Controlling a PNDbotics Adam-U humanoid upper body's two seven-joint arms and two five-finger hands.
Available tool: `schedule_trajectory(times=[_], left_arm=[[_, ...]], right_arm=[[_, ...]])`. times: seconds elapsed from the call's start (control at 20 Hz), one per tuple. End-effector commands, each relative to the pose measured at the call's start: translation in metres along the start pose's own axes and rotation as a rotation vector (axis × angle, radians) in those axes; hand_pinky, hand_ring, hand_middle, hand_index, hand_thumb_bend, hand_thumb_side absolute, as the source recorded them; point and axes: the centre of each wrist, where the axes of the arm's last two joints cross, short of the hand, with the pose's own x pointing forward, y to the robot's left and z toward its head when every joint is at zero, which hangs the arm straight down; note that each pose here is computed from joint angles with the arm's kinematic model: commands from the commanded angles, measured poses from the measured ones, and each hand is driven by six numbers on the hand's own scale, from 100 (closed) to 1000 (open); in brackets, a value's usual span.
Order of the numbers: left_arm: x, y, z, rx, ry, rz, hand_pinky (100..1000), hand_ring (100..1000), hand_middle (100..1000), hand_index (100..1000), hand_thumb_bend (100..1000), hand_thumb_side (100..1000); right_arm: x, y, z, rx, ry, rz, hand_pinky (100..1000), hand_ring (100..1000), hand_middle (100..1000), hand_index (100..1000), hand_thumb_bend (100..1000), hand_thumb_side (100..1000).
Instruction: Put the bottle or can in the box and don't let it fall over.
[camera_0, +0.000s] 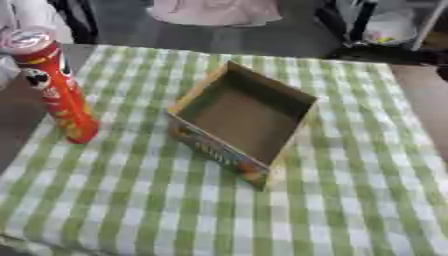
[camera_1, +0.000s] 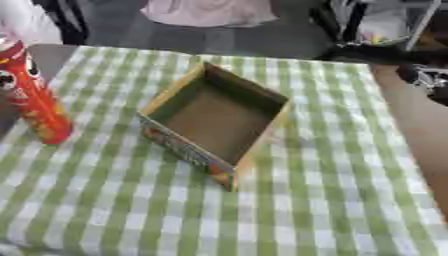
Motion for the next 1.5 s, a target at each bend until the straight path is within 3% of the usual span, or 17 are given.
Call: schedule_trajectory(times=[0.05,0.85,1.5], left_arm=[[0.009,0.009,-0.006,0.013,-0.031,-0.019,903,777,795,821,780,310],[0.018,0.005,-0.011,0.003,-0.058,-0.007,897,774,779,822,785,312],[0.029,-0.007,-0.032,-0.048,-0.068,0.023,912,801,802,828,785,314]], right_arm=[[0.012,-0.009,-0.007,-0.008,-0.032,0.020,607,872,916,804,837,235],[0.016,-0.009,-0.009,-0.014,-0.049,0.015,606,871,916,803,838,236],[0.014,-0.007,-0.010,-0.010,-0.046,0.005,605,872,915,803,846,243]])
